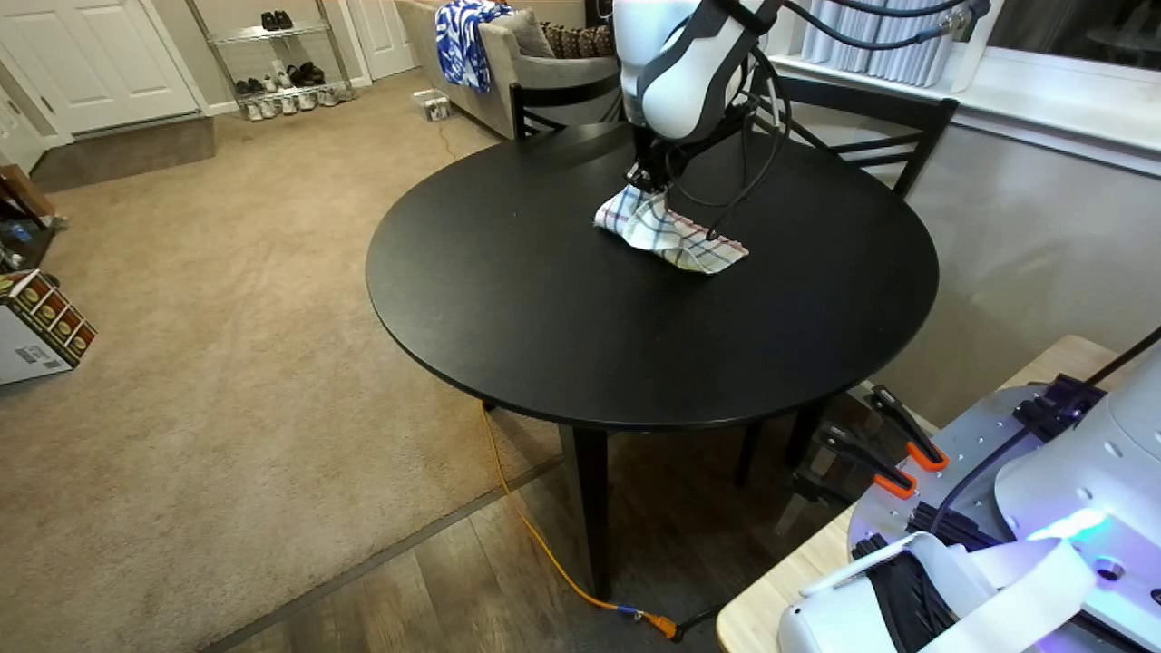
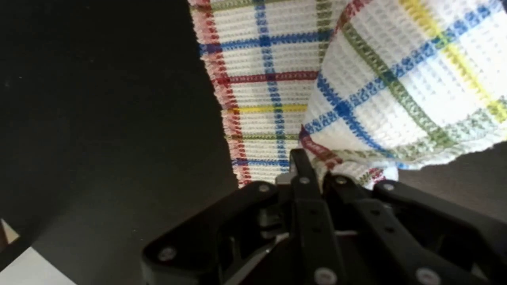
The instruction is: Fold the cloth on the table
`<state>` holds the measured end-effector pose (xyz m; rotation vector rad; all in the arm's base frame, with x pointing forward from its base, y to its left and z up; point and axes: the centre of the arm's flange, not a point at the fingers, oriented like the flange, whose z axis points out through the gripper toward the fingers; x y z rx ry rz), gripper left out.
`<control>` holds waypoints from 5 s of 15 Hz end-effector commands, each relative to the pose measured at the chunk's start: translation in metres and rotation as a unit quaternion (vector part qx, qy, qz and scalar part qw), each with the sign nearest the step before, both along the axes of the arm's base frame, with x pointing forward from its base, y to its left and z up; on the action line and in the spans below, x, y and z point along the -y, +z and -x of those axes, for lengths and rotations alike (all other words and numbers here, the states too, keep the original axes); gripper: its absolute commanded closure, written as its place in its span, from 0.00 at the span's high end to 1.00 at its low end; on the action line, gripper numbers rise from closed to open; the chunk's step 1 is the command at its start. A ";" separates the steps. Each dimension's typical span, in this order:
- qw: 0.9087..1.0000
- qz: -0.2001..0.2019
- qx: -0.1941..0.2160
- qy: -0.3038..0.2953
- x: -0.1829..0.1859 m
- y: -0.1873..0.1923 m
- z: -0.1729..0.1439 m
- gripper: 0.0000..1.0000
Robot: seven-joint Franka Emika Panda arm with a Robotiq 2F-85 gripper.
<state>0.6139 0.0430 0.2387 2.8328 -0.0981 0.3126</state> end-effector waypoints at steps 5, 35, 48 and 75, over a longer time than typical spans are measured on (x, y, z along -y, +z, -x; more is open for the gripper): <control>0.997 0.064 -0.041 -0.015 -0.001 -0.001 0.015 0.01; 0.993 -0.063 -0.085 -0.053 -0.035 -0.005 0.018 1.00; 0.992 -0.058 -0.101 -0.044 -0.046 -0.011 0.022 0.55; 0.989 0.066 -0.106 -0.078 -0.047 -0.013 0.032 0.00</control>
